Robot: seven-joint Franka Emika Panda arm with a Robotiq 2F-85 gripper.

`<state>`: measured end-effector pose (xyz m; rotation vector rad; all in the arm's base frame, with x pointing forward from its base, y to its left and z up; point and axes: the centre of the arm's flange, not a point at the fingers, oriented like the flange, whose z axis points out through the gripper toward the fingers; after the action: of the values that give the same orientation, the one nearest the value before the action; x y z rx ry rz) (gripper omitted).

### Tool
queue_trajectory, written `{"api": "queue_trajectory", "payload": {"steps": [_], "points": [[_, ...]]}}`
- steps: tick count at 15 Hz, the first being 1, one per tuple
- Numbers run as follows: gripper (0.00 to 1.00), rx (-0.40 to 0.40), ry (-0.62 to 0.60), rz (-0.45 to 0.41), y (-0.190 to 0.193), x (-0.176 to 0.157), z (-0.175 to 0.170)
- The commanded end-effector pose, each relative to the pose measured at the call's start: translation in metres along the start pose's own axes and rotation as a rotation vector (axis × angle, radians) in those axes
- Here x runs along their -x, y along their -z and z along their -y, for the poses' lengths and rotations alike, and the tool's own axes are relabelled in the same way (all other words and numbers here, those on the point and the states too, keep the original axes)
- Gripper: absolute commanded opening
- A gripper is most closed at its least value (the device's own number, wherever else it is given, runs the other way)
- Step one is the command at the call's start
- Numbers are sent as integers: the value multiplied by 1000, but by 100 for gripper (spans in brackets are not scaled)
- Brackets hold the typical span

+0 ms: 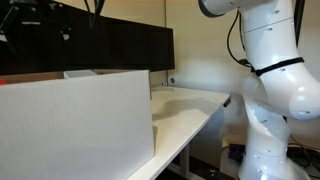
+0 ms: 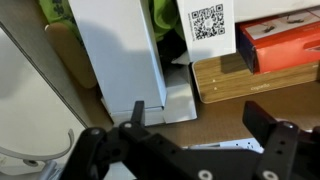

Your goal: Remove the small white box from the white storage box.

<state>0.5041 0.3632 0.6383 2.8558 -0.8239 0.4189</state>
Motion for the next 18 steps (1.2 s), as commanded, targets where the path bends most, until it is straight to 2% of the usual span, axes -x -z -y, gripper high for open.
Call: {"api": "queue_trajectory", "payload": {"steps": [1,10,18], "points": [[100,-27,32,2,0,-1,-18],[100,-17,114,-1,-2,-18,-50],[100,-66,169,80,-29,-14,-74]]}}
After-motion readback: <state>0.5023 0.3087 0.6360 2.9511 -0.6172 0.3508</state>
